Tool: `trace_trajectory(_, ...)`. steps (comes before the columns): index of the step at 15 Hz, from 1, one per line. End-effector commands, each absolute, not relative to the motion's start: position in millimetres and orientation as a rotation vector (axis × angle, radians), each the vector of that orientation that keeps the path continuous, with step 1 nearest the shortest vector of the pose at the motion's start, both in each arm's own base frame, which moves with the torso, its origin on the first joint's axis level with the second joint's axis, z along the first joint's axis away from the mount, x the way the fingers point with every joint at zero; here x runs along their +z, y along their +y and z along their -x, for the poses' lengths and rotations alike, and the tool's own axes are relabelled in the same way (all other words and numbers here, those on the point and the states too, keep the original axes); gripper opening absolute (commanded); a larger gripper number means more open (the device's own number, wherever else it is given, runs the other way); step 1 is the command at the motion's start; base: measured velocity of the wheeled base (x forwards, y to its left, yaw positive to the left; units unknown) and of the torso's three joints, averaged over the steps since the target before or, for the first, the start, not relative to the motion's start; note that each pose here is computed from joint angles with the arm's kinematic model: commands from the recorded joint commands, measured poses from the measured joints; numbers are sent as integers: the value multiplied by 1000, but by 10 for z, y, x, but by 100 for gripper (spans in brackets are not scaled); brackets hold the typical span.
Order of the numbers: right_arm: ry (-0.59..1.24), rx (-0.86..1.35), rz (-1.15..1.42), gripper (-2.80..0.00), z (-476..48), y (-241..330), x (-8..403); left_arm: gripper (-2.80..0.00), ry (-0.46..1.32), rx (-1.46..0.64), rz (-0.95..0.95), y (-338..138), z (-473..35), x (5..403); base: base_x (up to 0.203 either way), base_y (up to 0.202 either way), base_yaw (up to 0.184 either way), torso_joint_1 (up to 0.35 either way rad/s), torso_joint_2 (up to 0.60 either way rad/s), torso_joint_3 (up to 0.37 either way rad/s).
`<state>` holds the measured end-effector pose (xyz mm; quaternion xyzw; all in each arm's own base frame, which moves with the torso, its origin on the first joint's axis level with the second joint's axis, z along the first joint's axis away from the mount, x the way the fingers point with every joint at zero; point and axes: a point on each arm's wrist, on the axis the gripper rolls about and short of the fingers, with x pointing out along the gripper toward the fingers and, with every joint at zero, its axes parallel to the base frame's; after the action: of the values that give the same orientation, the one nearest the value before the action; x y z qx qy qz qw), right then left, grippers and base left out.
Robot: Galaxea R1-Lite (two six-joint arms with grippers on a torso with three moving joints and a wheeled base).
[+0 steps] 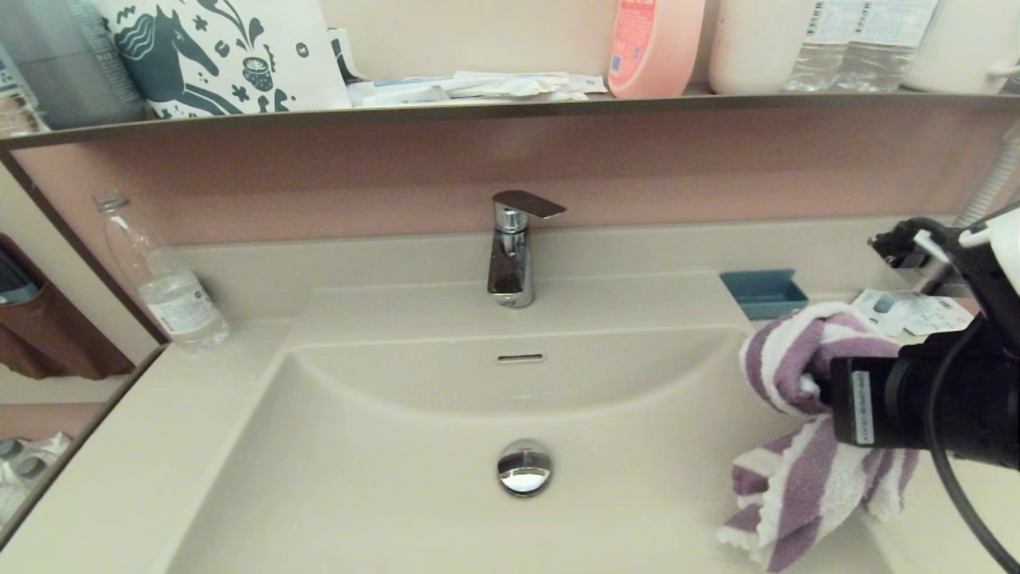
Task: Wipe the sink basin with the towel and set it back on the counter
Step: Wipe the sink
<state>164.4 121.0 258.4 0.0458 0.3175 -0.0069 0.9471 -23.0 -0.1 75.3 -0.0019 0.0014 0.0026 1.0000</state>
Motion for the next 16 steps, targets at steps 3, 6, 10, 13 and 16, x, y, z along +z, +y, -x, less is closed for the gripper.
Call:
trace_trajectory(3, 639, -247, -100, -280, -1750, 654, 2652, -280, 5, 5, 5, -1, 229, 753, 0, 0, 0, 0, 0, 0)
trace_trajectory(6, 656, -375, -78, -280, -1769, 251, 2688, -280, 4, 6, 5, -1, 229, 753, 0, 0, 0, 0, 0, 0)
trace_trajectory(10, 619, -368, -108, -280, -1837, -78, 2892, -280, 4, 5, 5, -1, 229, 753, 0, 0, 0, 0, 0, 0)
trace_trajectory(13, 569, -259, -190, -280, -1920, -63, 3084, -280, 4, 6, 5, -1, 229, 753, 0, 0, 0, 0, 0, 0)
trace_trajectory(16, 621, -277, -217, -280, -2159, -78, 2966, -280, 5, 5, 5, -1, 229, 753, 0, 0, 0, 0, 0, 0)
